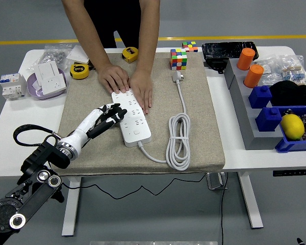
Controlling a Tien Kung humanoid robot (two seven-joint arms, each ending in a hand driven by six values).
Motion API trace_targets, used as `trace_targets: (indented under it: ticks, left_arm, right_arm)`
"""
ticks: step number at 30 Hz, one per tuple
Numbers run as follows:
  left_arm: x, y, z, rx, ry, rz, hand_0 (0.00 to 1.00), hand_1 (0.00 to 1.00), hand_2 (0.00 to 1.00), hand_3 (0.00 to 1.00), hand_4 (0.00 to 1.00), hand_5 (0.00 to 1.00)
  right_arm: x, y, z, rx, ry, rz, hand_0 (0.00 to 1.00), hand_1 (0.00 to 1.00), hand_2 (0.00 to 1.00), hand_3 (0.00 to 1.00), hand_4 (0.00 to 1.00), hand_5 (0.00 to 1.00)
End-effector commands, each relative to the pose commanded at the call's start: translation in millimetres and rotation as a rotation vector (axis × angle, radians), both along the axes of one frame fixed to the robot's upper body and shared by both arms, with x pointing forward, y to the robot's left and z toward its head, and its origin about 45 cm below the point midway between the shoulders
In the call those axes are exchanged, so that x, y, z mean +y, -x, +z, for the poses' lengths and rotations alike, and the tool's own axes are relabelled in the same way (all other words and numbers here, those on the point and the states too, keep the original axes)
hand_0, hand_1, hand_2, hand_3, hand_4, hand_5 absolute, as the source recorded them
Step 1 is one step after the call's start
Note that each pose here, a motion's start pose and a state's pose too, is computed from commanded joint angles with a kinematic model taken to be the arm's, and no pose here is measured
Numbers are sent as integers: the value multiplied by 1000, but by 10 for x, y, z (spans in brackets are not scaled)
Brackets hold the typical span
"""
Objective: Pick up the plug,place it near the board,insert it into the board,press the button
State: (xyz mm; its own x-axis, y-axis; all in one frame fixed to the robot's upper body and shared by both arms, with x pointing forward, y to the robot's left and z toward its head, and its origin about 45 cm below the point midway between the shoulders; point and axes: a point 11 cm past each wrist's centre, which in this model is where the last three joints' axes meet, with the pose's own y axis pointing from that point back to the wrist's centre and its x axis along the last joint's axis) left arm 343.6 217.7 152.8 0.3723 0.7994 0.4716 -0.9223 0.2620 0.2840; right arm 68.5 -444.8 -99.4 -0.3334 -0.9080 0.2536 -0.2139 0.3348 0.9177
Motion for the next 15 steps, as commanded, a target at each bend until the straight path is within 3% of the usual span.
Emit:
trace_targets:
  ticks: [15]
  left_arm:
    - [-92, -45, 29, -14, -39, -37, 998, 971, 906, 909, 998, 998]
  right_arm:
    - [-10, 2, 3, 4, 4, 8, 998, 813, 729, 733, 998, 968]
